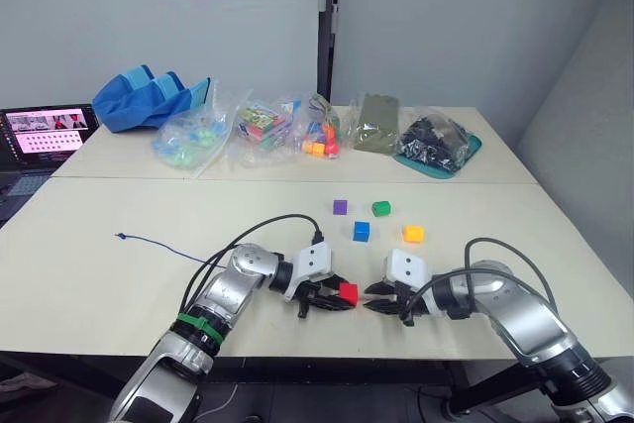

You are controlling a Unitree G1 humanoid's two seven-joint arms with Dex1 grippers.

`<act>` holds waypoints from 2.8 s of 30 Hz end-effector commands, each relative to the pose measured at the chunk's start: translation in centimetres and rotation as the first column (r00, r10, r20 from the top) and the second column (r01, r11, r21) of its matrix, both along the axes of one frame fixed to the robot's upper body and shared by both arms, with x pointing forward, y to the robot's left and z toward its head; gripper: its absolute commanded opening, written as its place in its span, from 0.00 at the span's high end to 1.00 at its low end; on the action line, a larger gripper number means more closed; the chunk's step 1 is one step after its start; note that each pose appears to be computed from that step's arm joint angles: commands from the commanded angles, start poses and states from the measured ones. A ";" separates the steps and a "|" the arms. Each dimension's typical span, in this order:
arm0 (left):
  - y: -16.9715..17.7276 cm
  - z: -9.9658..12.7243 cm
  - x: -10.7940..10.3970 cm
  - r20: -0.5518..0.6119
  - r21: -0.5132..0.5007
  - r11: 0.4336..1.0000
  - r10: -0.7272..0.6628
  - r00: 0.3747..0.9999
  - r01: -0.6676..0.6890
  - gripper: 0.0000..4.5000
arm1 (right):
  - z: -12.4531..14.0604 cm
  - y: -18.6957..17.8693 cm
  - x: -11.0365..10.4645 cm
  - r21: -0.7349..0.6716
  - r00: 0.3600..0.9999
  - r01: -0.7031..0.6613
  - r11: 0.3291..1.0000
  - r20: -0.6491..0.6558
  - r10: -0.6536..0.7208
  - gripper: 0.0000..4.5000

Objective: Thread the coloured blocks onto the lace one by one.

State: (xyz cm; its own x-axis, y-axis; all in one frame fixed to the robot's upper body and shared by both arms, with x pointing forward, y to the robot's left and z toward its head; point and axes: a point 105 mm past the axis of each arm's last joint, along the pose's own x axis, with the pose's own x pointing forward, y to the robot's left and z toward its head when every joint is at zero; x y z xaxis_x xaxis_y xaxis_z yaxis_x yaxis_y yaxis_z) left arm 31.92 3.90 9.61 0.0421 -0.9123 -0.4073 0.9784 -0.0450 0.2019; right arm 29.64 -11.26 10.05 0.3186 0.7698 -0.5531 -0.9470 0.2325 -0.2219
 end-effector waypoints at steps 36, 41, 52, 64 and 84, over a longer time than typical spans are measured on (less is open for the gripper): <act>31.5 4.4 0.7 0.212 0.139 0.649 0.718 0.663 -0.748 0.07 | 1.2 2.8 2.3 -0.003 0.990 -0.117 0.993 0.074 0.117 1.00; 27.0 7.2 2.1 0.176 -0.021 0.762 0.640 0.748 -0.648 0.01 | 1.7 2.7 2.0 0.016 0.990 -0.123 0.992 0.070 0.122 1.00; 15.6 10.5 2.3 0.069 -0.210 0.907 0.387 0.919 -0.366 0.01 | 1.9 2.7 1.7 0.017 0.991 -0.121 0.993 0.065 0.120 1.00; 4.9 3.4 0.2 -0.005 -0.124 0.991 0.051 0.999 -0.051 0.01 | 1.7 2.7 1.5 0.007 0.991 -0.124 0.992 0.053 0.123 1.00; 1.9 -1.7 0.6 -0.096 -0.178 0.980 0.074 0.993 -0.090 0.55 | 1.6 2.3 1.2 0.005 0.993 -0.107 0.994 0.045 0.107 1.00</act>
